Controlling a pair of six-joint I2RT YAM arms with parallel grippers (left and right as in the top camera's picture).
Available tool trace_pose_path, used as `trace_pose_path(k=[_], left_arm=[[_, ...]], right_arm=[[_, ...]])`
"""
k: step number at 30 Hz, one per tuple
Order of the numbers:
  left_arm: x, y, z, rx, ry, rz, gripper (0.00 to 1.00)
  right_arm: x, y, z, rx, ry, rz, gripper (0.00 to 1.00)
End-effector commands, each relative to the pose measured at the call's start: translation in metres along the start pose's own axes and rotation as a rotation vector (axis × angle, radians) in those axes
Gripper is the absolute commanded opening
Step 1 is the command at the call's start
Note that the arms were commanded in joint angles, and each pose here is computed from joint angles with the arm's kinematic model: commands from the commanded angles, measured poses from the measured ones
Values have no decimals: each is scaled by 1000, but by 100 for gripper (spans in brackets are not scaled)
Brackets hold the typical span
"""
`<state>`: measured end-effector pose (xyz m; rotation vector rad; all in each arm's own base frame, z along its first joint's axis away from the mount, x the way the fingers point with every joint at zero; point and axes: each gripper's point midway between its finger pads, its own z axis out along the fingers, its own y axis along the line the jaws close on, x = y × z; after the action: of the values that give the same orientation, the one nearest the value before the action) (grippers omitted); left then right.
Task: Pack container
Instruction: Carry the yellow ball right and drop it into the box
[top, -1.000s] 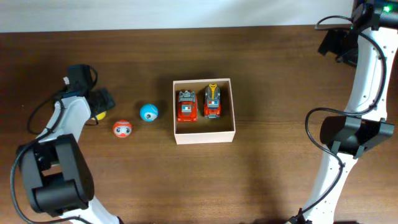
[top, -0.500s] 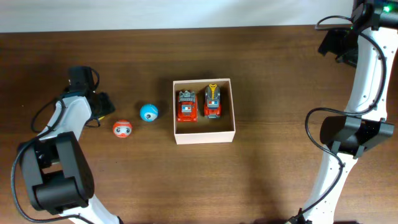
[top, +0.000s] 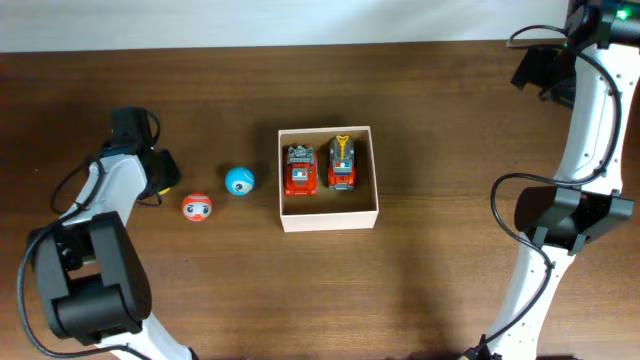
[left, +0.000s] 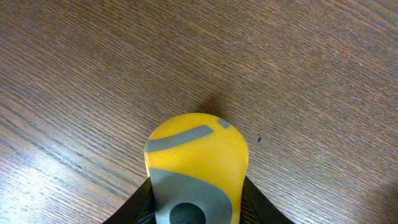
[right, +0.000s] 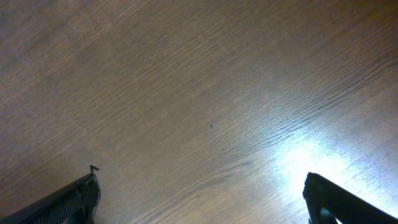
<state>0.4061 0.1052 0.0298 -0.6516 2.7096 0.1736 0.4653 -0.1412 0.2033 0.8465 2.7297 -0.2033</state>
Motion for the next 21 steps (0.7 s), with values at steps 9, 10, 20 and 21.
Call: trace_pose_path(k=[9, 10, 20, 21], left_arm=[[-37, -21, -55, 134, -71, -4, 31], [-41, -23, -62, 148, -84, 4, 31], [-32, -96, -175, 659, -203, 297, 27], [-27, -100, -181, 679, -199, 317, 27]], right_arm=[[-4, -4, -21, -13, -45, 18, 99], [-4, -4, -21, -13, -45, 18, 99], [-4, -4, -21, -13, -45, 18, 99], [-4, -4, -21, -13, -45, 18, 99]])
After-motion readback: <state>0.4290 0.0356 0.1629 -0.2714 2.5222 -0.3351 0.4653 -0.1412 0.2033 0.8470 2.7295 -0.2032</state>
